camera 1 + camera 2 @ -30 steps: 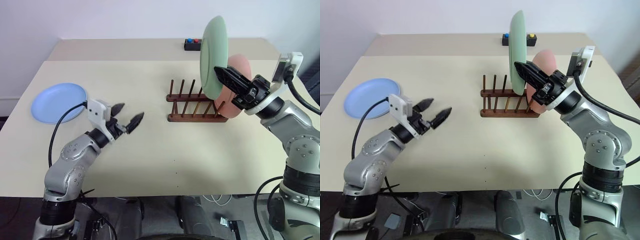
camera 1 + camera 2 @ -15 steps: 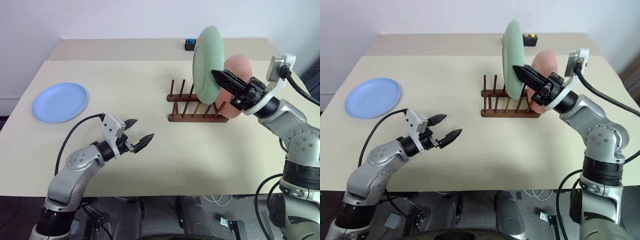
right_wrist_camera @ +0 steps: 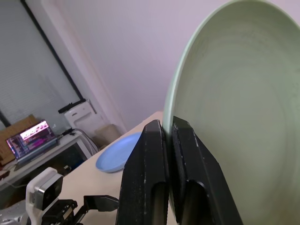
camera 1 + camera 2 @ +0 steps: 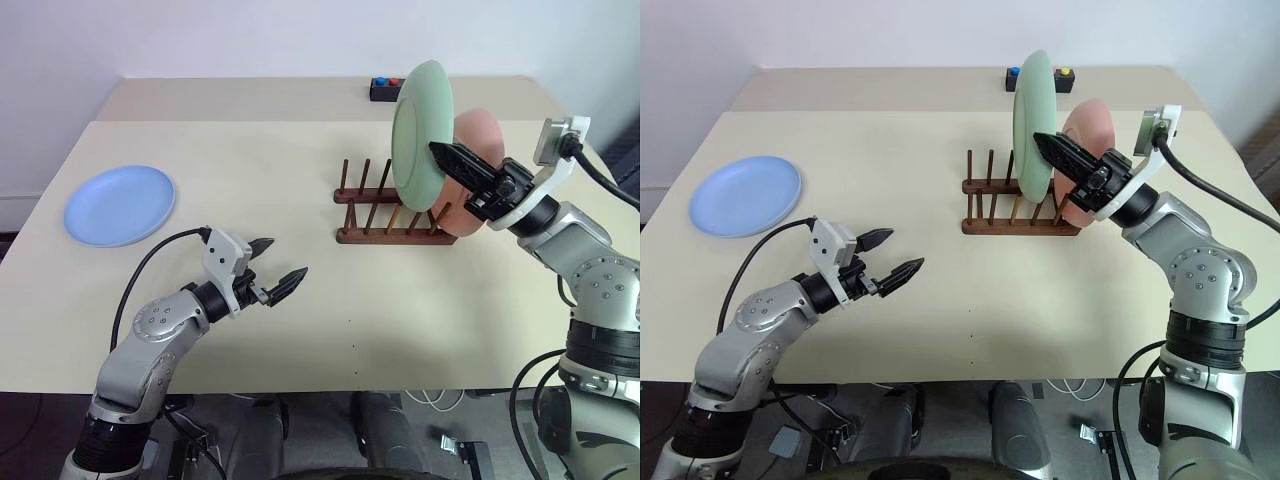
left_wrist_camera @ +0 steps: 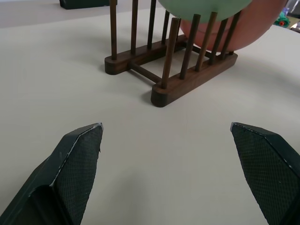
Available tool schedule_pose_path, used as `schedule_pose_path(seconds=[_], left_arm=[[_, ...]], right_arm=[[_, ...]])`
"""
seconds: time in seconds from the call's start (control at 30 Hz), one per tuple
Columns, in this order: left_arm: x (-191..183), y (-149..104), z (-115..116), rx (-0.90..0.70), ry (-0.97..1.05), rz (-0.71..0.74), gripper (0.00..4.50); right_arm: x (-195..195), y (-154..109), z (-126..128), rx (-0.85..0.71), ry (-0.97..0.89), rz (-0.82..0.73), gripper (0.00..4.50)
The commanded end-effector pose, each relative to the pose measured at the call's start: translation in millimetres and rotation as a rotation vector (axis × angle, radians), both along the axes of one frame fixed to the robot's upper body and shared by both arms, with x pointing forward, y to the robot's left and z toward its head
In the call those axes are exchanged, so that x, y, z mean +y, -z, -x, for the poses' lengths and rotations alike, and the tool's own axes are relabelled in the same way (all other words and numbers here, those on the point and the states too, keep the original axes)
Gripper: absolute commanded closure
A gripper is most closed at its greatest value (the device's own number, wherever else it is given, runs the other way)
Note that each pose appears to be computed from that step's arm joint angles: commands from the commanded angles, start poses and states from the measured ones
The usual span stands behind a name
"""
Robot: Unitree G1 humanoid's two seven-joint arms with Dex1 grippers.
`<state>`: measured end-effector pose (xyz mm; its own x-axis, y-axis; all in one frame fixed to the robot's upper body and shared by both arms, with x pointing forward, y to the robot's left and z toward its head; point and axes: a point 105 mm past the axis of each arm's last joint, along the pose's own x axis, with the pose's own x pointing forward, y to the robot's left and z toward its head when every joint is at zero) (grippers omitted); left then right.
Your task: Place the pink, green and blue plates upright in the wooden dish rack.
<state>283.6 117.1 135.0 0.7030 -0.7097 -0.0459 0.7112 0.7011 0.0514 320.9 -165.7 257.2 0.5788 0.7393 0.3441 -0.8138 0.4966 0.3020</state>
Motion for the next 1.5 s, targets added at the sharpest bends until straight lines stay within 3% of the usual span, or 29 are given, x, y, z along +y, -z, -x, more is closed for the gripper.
schedule_pose_path(seconds=[0.03,0.67,0.8,1.0,1.1,1.5], left_arm=[[-5,-11,4,-0.051,0.025,0.012,0.02],[-10,-14,5,-0.062,0.049,0.026,0.02],[-10,-15,4,-0.065,0.048,0.024,0.00],[-9,-15,3,-0.070,0.042,0.021,0.00],[-9,-15,3,-0.071,0.042,0.022,0.00],[-8,-16,2,-0.070,0.039,0.023,0.00]], right_arm=[[-6,-15,3,-0.037,0.003,-0.061,4.50],[-8,-8,-4,0.007,0.021,-0.065,4.50],[-9,-10,-5,-0.004,0.036,-0.065,3.14],[-8,-10,-10,-0.016,0.076,-0.039,0.12],[-9,-9,-13,-0.019,0.094,-0.029,0.05],[19,-48,19,-0.345,0.030,0.106,0.05]])
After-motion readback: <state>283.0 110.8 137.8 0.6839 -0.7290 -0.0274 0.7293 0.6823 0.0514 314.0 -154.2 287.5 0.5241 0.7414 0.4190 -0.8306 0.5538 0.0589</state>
